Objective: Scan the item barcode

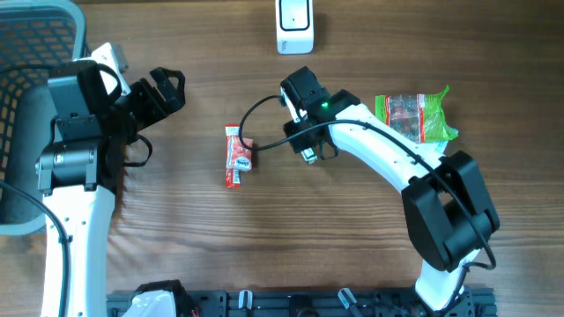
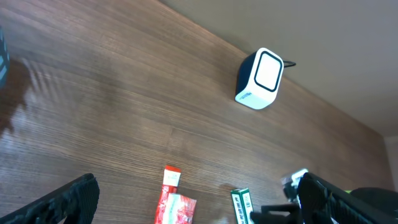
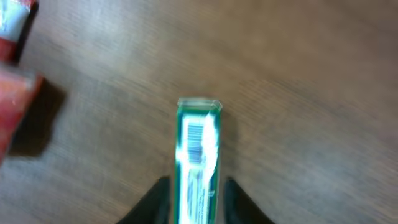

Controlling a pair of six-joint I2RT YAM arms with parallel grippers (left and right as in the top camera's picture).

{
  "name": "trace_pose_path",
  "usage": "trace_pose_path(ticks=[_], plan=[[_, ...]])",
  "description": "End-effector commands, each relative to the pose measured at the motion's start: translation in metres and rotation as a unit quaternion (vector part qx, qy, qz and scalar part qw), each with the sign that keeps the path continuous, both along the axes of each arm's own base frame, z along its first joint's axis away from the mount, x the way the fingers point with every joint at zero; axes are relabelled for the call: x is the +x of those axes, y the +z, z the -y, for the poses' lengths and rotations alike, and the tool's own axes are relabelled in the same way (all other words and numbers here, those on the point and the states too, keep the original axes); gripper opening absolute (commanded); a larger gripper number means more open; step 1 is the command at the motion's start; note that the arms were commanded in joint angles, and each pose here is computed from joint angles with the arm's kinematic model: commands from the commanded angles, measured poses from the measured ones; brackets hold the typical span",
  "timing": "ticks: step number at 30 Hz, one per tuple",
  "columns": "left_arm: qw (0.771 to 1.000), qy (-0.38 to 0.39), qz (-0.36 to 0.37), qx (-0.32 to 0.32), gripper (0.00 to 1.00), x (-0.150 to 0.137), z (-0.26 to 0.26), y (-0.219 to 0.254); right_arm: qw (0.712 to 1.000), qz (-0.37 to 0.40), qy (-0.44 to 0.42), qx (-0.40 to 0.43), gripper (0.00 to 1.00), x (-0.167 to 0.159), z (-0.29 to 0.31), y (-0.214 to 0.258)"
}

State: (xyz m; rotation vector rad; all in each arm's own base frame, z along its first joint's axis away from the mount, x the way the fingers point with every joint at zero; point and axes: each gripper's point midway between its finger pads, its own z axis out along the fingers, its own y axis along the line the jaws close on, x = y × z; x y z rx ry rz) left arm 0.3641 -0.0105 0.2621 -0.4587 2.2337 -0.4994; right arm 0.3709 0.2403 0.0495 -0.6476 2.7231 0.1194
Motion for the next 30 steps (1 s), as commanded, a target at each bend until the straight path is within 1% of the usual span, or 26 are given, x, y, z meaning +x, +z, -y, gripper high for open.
trace_pose_path(ticks=[1,2,5,8,12,15,18,21,23,26,30], plan=[[1.000,-0.010,0.002,0.003,1.00,0.001,0.001,0.000,0.998,0.032,-0.062,0.001,0.08,0.020,0.016,0.006],[1.000,-0.010,0.002,0.003,1.00,0.001,0.001,0.000,0.996,0.033,-0.080,0.007,0.04,0.024,0.020,0.007],[1.000,-0.010,0.002,0.003,1.00,0.001,0.001,0.000,0.991,0.015,-0.130,0.028,0.04,0.028,0.034,0.005],[1.000,-0.010,0.002,0.003,1.00,0.001,0.001,0.000,0.988,-0.021,-0.137,0.063,0.04,0.024,0.039,-0.003],[1.000,-0.010,0.002,0.003,1.00,0.001,0.001,0.000,0.986,-0.048,-0.132,0.090,0.04,0.013,0.038,-0.020],[1.000,-0.010,0.002,0.003,1.00,0.001,0.001,0.000,0.982,-0.076,-0.112,0.129,0.04,0.000,0.024,-0.026],[1.000,-0.010,0.002,0.003,1.00,0.001,0.001,0.000,0.974,-0.110,-0.088,0.176,0.04,-0.012,0.005,-0.021],[1.000,-0.010,0.002,0.003,1.00,0.001,0.001,0.000,0.952,-0.151,-0.013,0.265,0.04,-0.029,-0.028,-0.002],[1.000,-0.010,0.002,0.003,1.00,0.001,0.001,0.000,0.937,-0.170,0.020,0.304,0.04,-0.039,-0.041,0.009],[1.000,-0.010,0.002,0.003,1.00,0.001,0.001,0.000,0.934,-0.177,0.023,0.310,0.04,-0.042,-0.042,0.010],[1.000,-0.010,0.002,0.003,1.00,0.001,0.001,0.000,0.948,-0.162,0.005,0.275,0.05,-0.037,-0.032,0.001]])
